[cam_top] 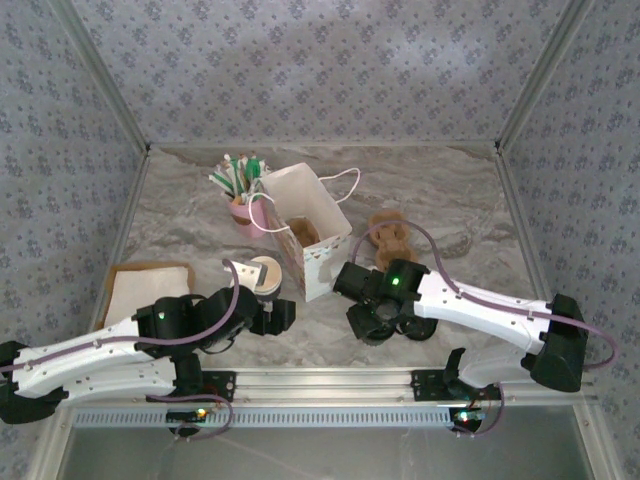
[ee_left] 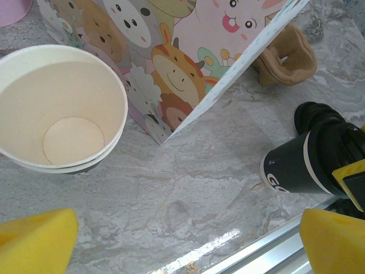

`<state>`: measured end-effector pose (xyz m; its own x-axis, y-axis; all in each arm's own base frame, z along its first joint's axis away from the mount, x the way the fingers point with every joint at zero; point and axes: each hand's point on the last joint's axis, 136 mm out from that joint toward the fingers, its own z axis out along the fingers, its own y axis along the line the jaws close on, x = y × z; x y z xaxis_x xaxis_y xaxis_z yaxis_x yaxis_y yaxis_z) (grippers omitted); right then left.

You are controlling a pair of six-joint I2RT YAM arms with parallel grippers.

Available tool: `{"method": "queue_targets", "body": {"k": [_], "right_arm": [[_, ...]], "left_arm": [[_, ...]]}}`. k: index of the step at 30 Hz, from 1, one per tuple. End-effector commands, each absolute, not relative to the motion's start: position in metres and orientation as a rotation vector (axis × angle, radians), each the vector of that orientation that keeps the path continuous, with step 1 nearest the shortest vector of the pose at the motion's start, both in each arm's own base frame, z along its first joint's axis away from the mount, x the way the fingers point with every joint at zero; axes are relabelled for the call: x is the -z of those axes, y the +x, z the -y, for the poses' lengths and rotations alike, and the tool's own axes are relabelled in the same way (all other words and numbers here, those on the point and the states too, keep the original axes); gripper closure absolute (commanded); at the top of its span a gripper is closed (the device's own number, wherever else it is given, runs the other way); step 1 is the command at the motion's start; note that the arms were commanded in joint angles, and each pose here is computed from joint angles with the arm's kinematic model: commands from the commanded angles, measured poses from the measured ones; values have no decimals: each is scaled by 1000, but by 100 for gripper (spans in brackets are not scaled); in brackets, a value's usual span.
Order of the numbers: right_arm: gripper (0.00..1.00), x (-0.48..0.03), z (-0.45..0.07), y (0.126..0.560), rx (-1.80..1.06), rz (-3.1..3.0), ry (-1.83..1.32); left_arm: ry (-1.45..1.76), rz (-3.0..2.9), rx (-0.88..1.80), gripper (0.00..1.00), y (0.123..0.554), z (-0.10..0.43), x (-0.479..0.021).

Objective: Pack the takeout coffee

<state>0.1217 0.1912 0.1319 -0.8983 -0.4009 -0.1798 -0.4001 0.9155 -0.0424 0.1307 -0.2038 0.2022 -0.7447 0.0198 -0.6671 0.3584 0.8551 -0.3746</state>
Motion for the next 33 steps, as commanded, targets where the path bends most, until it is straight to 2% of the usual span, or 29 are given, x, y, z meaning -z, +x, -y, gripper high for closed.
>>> {"method": "queue_targets", "body": {"k": [1,18,33], "right_arm": [[19,-128,-184,118,47,-2929,-578],[16,-125,-184,117,53,-2944,-575],[19,-122,-181,116,71,-2949,-566]], "left_arm": [[294,-2320,679,1,129,208,-211],[291,-2322,680,1,129,209,-210],[292,-2319,690,1,129,211,-211]]}}
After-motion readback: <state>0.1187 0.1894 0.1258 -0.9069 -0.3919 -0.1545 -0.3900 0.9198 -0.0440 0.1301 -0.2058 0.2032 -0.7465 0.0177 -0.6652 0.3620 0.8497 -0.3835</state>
